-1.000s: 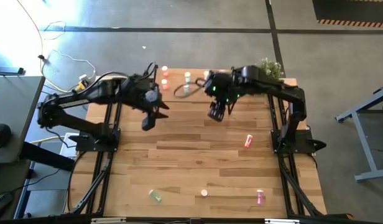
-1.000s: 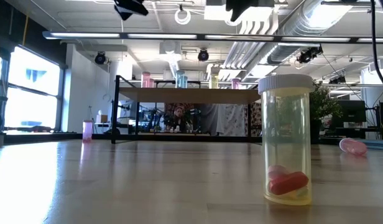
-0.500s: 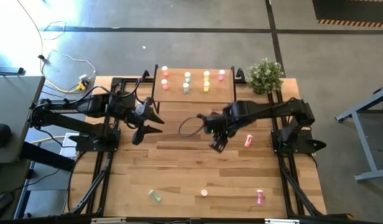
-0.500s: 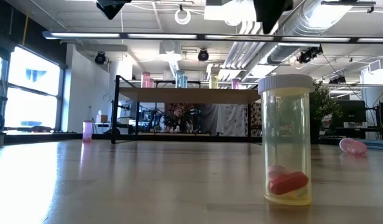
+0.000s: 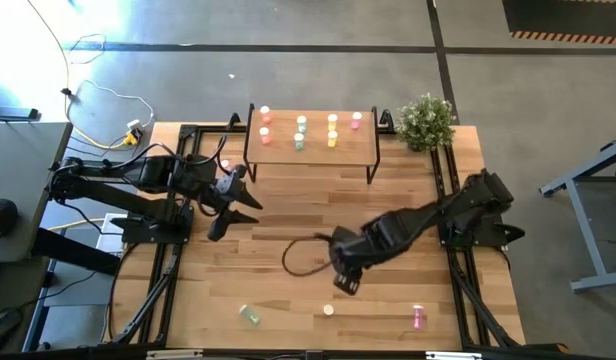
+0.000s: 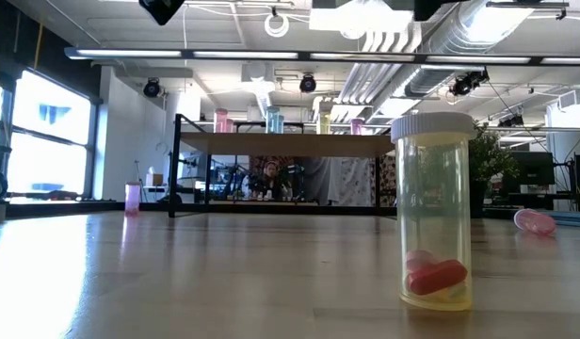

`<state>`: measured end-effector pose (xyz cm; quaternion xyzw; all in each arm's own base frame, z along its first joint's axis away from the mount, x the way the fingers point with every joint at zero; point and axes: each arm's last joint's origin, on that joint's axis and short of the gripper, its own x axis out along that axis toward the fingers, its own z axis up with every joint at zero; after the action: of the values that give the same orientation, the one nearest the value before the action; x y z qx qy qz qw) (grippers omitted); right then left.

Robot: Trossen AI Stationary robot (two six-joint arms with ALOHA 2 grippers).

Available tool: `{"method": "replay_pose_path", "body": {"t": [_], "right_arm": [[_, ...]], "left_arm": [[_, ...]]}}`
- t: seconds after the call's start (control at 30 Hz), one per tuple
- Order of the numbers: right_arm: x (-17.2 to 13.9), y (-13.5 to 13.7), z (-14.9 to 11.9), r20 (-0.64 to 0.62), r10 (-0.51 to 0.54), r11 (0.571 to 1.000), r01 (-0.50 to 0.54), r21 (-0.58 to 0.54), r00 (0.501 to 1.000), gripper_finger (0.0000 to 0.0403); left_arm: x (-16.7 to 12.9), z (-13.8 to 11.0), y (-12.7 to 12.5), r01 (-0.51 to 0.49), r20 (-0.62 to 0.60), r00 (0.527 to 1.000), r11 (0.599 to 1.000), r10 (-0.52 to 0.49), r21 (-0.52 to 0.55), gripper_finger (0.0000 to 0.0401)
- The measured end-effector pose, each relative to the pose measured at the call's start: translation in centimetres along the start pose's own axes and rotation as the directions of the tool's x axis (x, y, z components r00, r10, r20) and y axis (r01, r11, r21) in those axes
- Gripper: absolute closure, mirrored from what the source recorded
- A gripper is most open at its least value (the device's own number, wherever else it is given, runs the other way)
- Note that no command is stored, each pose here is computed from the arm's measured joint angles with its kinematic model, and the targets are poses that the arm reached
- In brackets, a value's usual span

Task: Pick and place medicine bottles onto shelf by color
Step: Put the bottom purple pill bottle on the shelf aligned with the other purple pill bottle

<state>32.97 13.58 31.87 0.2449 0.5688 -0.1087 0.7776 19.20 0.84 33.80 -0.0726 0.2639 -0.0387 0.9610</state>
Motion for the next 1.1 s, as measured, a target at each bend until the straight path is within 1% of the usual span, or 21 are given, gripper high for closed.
{"method": "replay_pose_path", "body": {"t": [0.1, 0.17, 0.23, 0.3, 0.37, 0.43, 0.53, 0.63, 0.77, 0.83, 0.9, 1.03, 1.1], "right_arm": [[0.6, 0.6, -1.2, -0.017, -0.001, 1.000, 0.001, -0.023, 1.000, 0.0206], [0.9, 0.7, -2.0, -0.038, -0.031, 0.999, 0.030, -0.026, 0.999, 0.0206], [1.1, 0.4, -2.6, -0.046, -0.096, 0.995, 0.096, -0.008, 0.994, 0.0206], [1.4, -0.3, -3.3, -0.082, -0.170, 0.985, 0.171, 0.005, 0.982, 0.0206], [1.8, -0.8, -3.7, -0.114, -0.220, 0.975, 0.223, 0.012, 0.969, 0.0206], [2.3, -1.4, -4.3, -0.146, -0.248, 0.968, 0.252, 0.009, 0.958, 0.0206], [2.9, -2.3, -5.3, -0.202, -0.247, 0.967, 0.256, 0.018, 0.948, 0.0206], [3.3, -3.4, -6.7, -0.247, -0.247, 0.960, 0.271, 0.067, 0.937, 0.0206], [3.2, -4.1, -8.5, -0.275, -0.169, 0.960, 0.220, 0.170, 0.947, 0.0206], [3.1, -4.4, -9.3, -0.264, -0.138, 0.953, 0.200, 0.227, 0.955, 0.0206], [2.9, -4.7, -10.1, -0.254, -0.112, 0.940, 0.185, 0.287, 0.961, 0.0206], [2.9, -5.2, -11.9, -0.251, -0.087, 0.891, 0.188, 0.414, 0.964, 0.0206], [3.1, -5.2, -12.8, -0.246, -0.068, 0.873, 0.177, 0.454, 0.967, 0.0206]], "left_arm": [[0.0, 0.0, 0.0, -0.001, -0.001, 1.000, 1.000, 0.001, -0.026, 0.0231], [0.0, 0.0, 0.0, -0.001, -0.001, 1.000, 0.999, 0.001, -0.044, 0.0231], [0.0, 0.0, 0.0, -0.001, -0.001, 1.000, 0.999, 0.001, -0.048, 0.0231], [0.0, 0.0, 0.0, -0.001, -0.001, 1.000, 0.999, 0.001, -0.049, 0.0231], [0.0, 0.0, 0.0, -0.001, -0.001, 1.000, 0.998, 0.001, -0.069, 0.0231], [0.0, 0.0, 0.0, -0.001, -0.001, 1.000, 0.996, 0.001, -0.089, 0.0231], [0.0, 0.0, 0.0, -0.002, -0.002, 1.000, 0.995, 0.002, -0.096, 0.0231], [0.0, 0.0, 0.1, -0.012, -0.005, 1.000, 0.997, 0.012, -0.077, 0.0231], [0.0, -0.1, 0.2, -0.051, -0.006, 0.999, 0.996, 0.051, -0.072, 0.0231], [0.0, -0.1, 0.2, -0.060, -0.005, 0.998, 0.996, 0.059, -0.073, 0.0231], [0.0, -0.1, 0.2, -0.064, -0.004, 0.998, 0.995, 0.064, -0.077, 0.0231], [0.0, -0.1, 0.3, -0.107, -0.001, 0.994, 0.987, 0.108, -0.120, 0.0231], [0.0, -0.1, 0.4, -0.113, 0.000, 0.994, 0.986, 0.114, -0.125, 0.0231]]}}
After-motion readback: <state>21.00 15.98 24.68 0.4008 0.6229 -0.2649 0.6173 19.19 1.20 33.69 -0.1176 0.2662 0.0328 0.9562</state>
